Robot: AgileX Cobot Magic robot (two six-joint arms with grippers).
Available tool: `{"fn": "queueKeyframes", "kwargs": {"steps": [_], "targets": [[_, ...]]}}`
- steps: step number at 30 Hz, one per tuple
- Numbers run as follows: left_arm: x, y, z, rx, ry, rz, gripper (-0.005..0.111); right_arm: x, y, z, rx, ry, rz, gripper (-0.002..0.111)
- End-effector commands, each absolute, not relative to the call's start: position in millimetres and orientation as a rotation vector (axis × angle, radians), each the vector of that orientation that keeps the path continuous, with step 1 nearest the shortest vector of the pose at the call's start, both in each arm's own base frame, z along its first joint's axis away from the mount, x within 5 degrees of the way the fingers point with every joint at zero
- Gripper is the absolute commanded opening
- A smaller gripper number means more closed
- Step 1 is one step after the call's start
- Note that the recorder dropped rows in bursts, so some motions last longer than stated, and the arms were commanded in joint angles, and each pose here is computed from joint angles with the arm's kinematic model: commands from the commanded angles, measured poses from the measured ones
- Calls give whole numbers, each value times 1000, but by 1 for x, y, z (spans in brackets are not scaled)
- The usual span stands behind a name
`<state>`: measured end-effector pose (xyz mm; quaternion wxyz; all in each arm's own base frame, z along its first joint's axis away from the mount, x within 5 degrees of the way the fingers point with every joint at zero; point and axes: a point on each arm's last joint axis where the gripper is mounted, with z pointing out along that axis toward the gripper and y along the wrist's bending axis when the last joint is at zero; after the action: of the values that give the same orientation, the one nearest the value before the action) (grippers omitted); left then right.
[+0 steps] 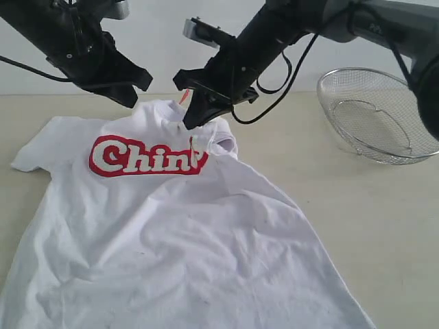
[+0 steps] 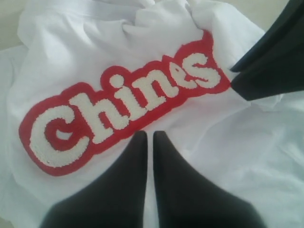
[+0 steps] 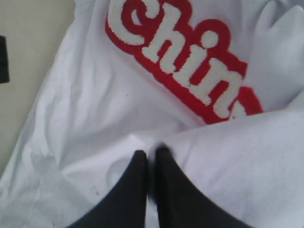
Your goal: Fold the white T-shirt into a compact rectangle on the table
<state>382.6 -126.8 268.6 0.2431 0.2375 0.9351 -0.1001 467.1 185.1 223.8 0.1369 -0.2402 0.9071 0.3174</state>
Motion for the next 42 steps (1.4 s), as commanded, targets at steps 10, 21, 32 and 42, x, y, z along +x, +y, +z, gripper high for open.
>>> {"fn": "queueKeyframes", "kwargs": {"steps": [10, 21, 32, 42], "targets": [[381, -117, 284, 602, 2526, -240, 5, 414, 262, 230, -966, 2609, 982, 0], [379, -116, 287, 610, 2522, -227, 5, 377, 299, 205, -1184, 2660, 907, 11], [379, -116, 286, 612, 2528, -228, 5, 397, 276, 208, -1055, 2668, 875, 48], [378, -115, 284, 617, 2544, -230, 5, 434, 211, 220, -813, 2674, 853, 54]]}}
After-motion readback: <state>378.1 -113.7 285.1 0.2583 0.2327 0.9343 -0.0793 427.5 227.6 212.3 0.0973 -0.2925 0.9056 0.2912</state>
